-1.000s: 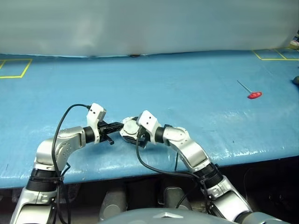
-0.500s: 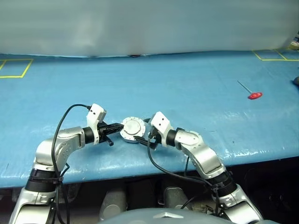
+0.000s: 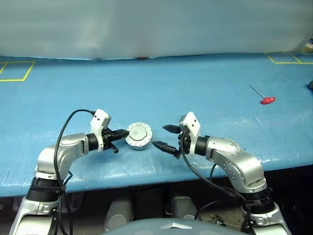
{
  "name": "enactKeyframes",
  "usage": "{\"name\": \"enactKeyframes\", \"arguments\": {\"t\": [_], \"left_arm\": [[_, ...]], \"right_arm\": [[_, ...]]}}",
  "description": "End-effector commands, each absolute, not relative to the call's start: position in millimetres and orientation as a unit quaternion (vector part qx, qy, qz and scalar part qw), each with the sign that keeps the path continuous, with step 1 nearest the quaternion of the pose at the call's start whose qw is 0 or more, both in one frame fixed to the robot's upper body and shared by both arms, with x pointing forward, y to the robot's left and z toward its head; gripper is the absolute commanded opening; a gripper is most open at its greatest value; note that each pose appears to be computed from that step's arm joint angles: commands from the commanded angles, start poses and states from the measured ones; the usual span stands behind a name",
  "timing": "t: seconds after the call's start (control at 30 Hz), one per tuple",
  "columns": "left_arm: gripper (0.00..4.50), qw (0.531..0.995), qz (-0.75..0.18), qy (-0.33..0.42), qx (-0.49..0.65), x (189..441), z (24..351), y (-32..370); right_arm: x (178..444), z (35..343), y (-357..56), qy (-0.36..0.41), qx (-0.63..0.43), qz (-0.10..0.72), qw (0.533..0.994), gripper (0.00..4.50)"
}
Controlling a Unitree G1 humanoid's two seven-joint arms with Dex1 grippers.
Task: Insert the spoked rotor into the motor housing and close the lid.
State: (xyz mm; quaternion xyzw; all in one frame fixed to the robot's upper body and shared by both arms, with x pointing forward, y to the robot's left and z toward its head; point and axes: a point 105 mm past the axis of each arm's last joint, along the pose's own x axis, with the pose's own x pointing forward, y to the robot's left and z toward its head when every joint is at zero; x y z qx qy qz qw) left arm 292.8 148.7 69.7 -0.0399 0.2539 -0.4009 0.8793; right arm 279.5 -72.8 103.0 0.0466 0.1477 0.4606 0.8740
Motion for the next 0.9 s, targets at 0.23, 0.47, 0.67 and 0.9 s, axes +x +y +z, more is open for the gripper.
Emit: {"name": "enactKeyframes", "arguments": {"t": [0.23,0.47,0.67,0.9], "left_arm": [[0.0,0.866,-0.402,0.294,-0.044,283,49,145],[0.0,0.868,-0.398,0.294,-0.044,282,49,148],[0.0,0.868,-0.398,0.294,-0.046,281,48,146],[0.0,0.867,-0.399,0.295,-0.05,280,46,146]], "right_arm": [[298,69,-46,0.254,0.286,0.355,0.853,4.45],[294,71,-31,0.286,0.374,0.36,0.806,4.45],[287,66,-32,0.316,0.416,0.356,0.775,4.45],[277,64,-28,0.337,0.449,0.367,0.742,4.45]]}}
